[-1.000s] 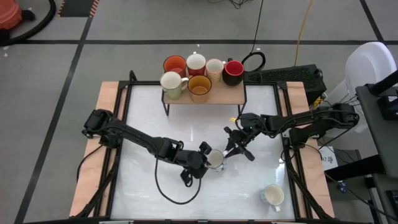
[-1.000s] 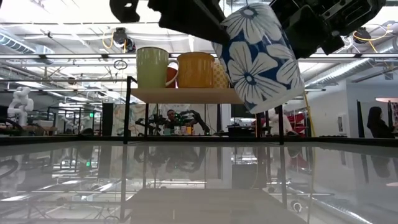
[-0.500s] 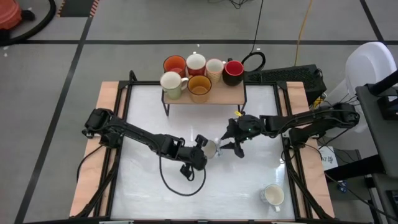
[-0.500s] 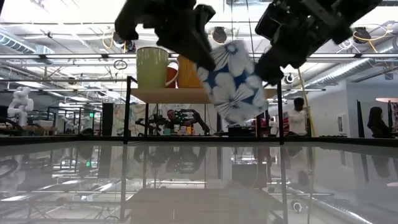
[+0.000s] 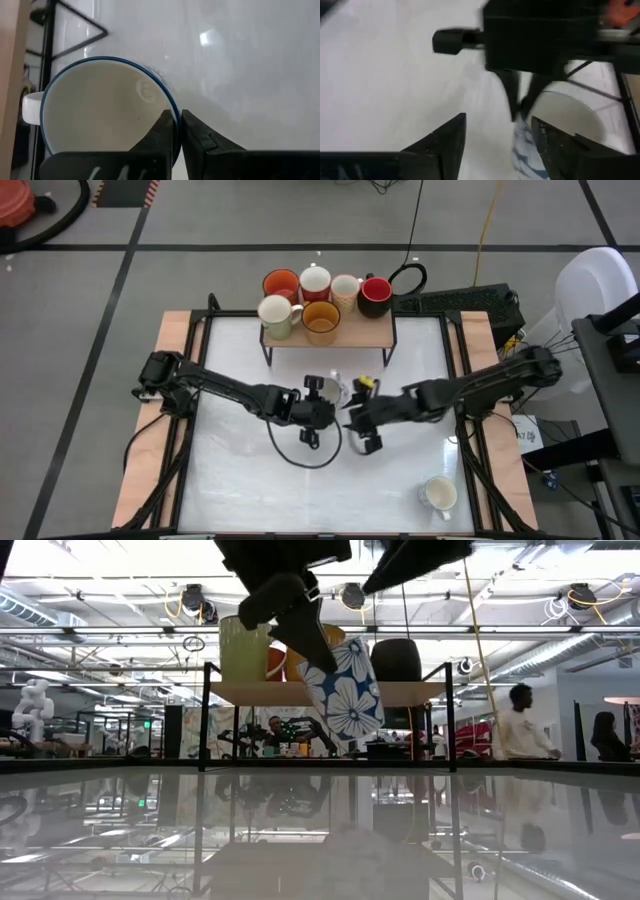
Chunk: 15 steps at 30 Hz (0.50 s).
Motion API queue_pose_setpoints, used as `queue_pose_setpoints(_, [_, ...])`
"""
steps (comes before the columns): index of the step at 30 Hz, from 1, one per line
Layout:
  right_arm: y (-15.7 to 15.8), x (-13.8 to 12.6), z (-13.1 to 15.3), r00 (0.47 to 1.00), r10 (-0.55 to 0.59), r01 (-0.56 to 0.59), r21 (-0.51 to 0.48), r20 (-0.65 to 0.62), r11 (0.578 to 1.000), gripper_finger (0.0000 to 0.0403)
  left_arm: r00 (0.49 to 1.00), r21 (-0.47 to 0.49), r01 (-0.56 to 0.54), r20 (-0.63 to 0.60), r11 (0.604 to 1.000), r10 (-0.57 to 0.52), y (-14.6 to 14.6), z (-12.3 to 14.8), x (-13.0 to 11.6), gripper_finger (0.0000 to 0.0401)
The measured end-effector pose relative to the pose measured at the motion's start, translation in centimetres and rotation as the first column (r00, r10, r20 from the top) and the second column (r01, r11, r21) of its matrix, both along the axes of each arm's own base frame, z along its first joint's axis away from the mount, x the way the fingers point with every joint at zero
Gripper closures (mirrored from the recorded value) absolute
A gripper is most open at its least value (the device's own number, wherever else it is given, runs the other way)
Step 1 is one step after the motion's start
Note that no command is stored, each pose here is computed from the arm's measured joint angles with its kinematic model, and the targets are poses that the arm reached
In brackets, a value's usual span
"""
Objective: Place coffee mugs
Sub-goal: Put the blue patterned mug on the shelf
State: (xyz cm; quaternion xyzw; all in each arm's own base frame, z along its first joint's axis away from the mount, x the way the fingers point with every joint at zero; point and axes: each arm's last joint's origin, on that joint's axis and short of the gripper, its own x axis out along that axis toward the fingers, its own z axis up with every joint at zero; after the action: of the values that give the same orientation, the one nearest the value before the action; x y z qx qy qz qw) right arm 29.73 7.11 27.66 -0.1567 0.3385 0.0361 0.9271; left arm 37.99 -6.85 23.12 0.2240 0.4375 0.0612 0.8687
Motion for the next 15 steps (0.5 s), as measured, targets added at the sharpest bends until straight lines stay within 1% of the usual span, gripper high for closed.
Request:
queue_pose_setpoints(3, [0.7, 2.2, -0.9, 0.997, 0.023, -0.027, -0.054, -0.071, 0.998, 0.0213, 0.999, -0.023, -0.045, 0.012, 0.999, 0.045, 0.5, 0.0, 0.1, 0.0384])
queue_pose_setpoints(6, [0.9, 3.7, -2.2, 0.991, -0.019, -0.005, -0.180, -0.133, 0.984, 0.0222, 0.998, -0.035, -0.068, 0.009, 0.997, 0.069, 0.6, -0.1, 0.0, 0.0384])
queue_pose_setpoints(9, [0.8, 4.6, -2.9, 0.987, -0.056, 0.012, -0.285, -0.148, 0.959, 0.0226, 0.997, -0.048, -0.082, 0.006, 0.996, 0.082, 0.6, -0.1, -0.1, 0.0384])
queue_pose_setpoints(12, [0.8, 4.8, -2.8, 0.990, -0.065, 0.020, -0.326, -0.128, 0.945, 0.0227, 0.996, -0.048, -0.087, -0.001, 0.995, 0.087, 0.5, -0.2, -0.2, 0.0384])
queue_pose_setpoints(15, [0.6, 4.8, -2.7, 0.990, -0.051, 0.002, -0.346, -0.132, 0.938, 0.0229, 0.996, -0.046, -0.084, -0.001, 0.995, 0.084, 0.5, -0.2, -0.1, 0.0384])
